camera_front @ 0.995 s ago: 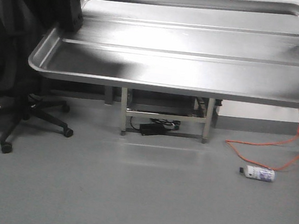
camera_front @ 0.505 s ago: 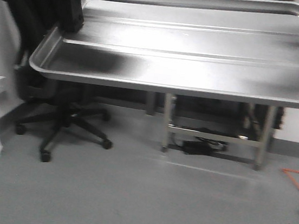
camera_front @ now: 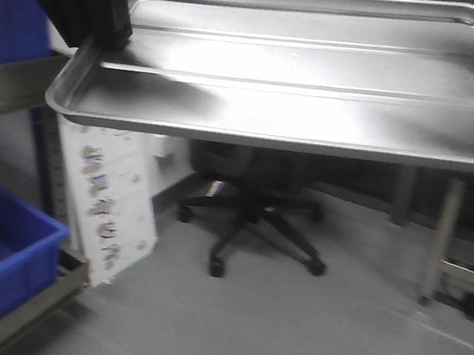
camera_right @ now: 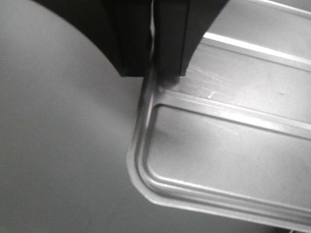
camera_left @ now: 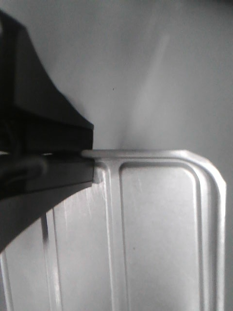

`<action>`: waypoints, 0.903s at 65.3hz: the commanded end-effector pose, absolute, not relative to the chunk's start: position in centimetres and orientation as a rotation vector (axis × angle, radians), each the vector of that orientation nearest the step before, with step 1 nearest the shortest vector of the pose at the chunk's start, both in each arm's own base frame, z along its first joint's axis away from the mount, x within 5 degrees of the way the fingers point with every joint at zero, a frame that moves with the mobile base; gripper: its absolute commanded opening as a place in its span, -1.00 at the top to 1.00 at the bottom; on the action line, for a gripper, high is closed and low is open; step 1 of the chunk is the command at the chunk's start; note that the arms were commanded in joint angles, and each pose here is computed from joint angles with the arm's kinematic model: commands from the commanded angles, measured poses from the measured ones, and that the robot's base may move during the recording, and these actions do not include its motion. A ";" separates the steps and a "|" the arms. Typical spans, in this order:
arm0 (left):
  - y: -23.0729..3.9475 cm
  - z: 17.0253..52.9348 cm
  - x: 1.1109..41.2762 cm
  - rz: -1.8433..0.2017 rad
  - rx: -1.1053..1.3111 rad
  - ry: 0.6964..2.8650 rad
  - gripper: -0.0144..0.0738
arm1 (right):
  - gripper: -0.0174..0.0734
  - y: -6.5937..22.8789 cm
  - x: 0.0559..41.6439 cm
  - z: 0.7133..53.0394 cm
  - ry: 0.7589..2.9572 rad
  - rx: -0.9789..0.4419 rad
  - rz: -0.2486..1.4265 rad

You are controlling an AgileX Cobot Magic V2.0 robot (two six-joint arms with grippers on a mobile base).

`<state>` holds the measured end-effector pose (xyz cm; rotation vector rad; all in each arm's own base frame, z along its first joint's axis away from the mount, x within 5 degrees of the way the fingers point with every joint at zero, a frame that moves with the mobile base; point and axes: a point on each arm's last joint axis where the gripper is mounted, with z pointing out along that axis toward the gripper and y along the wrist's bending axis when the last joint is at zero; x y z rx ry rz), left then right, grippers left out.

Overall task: Grab silver tray and place in blue box
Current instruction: 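Keep holding the tray while the base drives to the blue bins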

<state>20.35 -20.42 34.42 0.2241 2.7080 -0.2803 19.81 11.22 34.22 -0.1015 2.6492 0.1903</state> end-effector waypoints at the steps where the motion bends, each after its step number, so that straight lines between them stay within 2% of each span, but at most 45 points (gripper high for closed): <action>1: -19.2 36.2 20.2 -0.208 0.239 2.642 0.91 | 0.49 10.0 19.7 35.6 2.586 -0.131 0.082; 59: -19.2 36.2 20.2 -0.208 0.239 2.642 0.91 | 0.49 10.0 19.7 35.6 2.586 -0.131 0.082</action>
